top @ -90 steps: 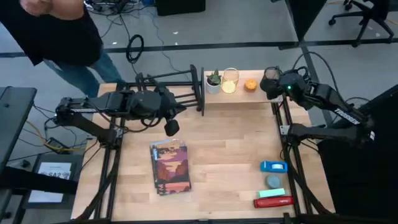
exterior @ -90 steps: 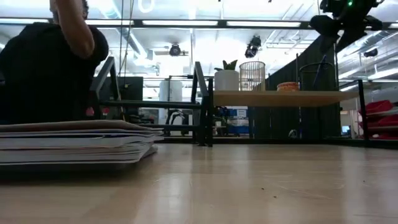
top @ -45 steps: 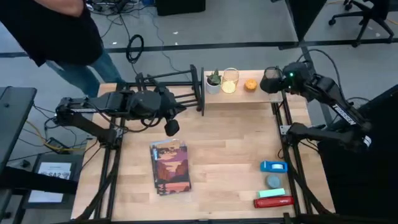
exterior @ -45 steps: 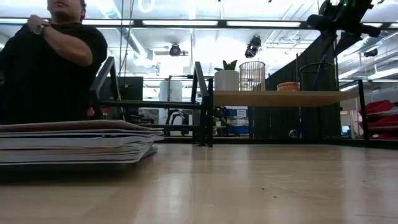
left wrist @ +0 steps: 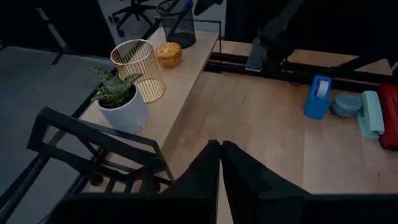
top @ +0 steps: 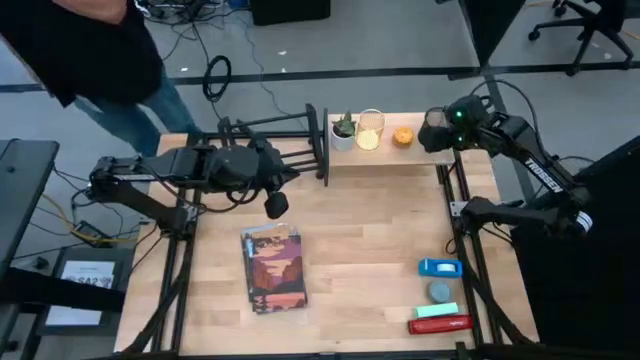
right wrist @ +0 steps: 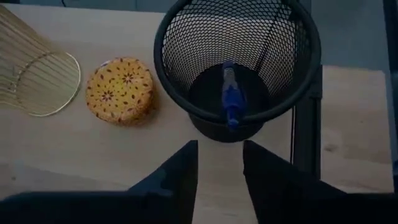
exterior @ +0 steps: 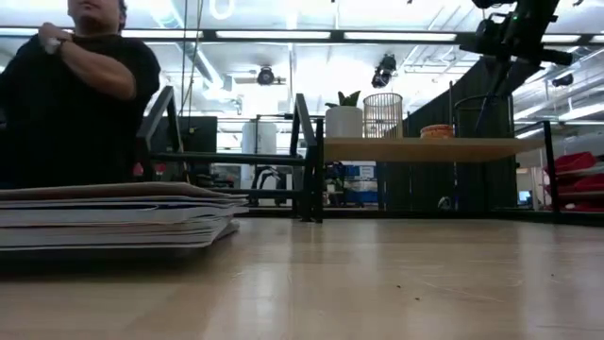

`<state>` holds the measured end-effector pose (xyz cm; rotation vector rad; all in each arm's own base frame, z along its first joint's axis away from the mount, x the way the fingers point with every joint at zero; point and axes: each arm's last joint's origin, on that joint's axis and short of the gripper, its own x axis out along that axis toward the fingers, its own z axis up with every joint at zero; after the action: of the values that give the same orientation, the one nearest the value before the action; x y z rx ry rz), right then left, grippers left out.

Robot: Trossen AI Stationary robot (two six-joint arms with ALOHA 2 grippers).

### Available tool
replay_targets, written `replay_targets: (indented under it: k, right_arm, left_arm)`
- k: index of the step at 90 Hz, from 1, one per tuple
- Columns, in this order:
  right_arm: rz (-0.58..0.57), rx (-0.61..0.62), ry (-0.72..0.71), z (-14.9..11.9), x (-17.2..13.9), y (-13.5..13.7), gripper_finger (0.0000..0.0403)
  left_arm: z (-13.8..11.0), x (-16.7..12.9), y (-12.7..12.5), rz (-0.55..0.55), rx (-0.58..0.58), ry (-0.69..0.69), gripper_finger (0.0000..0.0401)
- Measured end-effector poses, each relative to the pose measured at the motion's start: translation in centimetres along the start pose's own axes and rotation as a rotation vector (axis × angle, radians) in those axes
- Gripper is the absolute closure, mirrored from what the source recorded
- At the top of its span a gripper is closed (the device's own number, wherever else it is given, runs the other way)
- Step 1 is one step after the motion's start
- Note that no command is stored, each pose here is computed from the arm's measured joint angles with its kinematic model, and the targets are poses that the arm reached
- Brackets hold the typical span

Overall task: Stock shelves
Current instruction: Remove the blue pen from the black pen organizer on the shelf

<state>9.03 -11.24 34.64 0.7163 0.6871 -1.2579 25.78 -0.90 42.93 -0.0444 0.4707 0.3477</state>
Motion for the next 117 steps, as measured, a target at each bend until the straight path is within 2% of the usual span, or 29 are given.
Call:
replay_targets:
  k: [40,58,78,91,103,117]
  right_arm:
    - [0.01,0.006,-0.004,0.1,0.0,0.0,0.04]
    - [0.032,0.032,-0.071,1.2,-1.7,0.0,0.0402]
    - [0.083,0.114,-0.108,2.5,-3.4,-0.8,0.0403]
    - [0.117,0.155,-0.072,2.9,-3.8,-1.3,0.0403]
    - [0.115,0.104,0.015,3.4,-4.1,-1.5,0.0398]
    - [0.033,0.002,0.156,4.3,-3.5,-1.2,0.0349]
  left_arm:
    - [0.0,0.0,0.0,0.0,0.0,0.0,0.0401]
    - [0.0,0.0,0.0,0.0,0.0,0.0,0.0401]
    - [0.0,0.0,0.0,0.0,0.0,0.0,0.0401]
    - [0.0,0.0,0.0,0.0,0.004,0.0,0.0401]
    - [0.0,0.0,0.0,0.0,0.004,-0.001,0.0401]
    - [0.0,0.0,0.0,0.0,0.006,0.0,0.0401]
